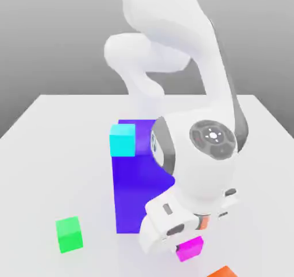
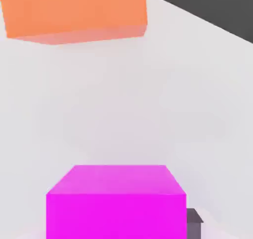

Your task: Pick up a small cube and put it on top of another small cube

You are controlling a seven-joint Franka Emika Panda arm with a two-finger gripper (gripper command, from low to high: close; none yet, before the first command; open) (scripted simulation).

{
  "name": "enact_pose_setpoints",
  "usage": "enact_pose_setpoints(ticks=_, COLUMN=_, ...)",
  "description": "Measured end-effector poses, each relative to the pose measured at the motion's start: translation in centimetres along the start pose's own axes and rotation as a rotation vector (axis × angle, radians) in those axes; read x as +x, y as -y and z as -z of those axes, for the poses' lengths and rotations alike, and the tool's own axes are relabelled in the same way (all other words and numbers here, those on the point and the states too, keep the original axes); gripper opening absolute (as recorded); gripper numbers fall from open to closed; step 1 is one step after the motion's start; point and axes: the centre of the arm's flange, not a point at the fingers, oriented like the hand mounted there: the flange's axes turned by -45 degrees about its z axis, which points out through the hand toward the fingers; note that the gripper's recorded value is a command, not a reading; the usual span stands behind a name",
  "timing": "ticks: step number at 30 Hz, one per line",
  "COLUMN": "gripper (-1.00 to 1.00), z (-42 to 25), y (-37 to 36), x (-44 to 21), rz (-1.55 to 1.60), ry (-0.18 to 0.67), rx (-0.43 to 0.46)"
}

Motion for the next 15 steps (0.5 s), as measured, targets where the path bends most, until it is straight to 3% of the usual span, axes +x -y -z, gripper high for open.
enact_pose_setpoints(ticks=11, gripper=-1.00, z=6.5, y=-7.7, x=-2.3, rz=-0.137, ry=-0.157, rx=-0.048)
enact_pose_setpoints(ticks=15, gripper=-1.00, z=6.0, y=-11.5, x=-5.7, rz=-0.244, ry=-0.153, rx=-0.021)
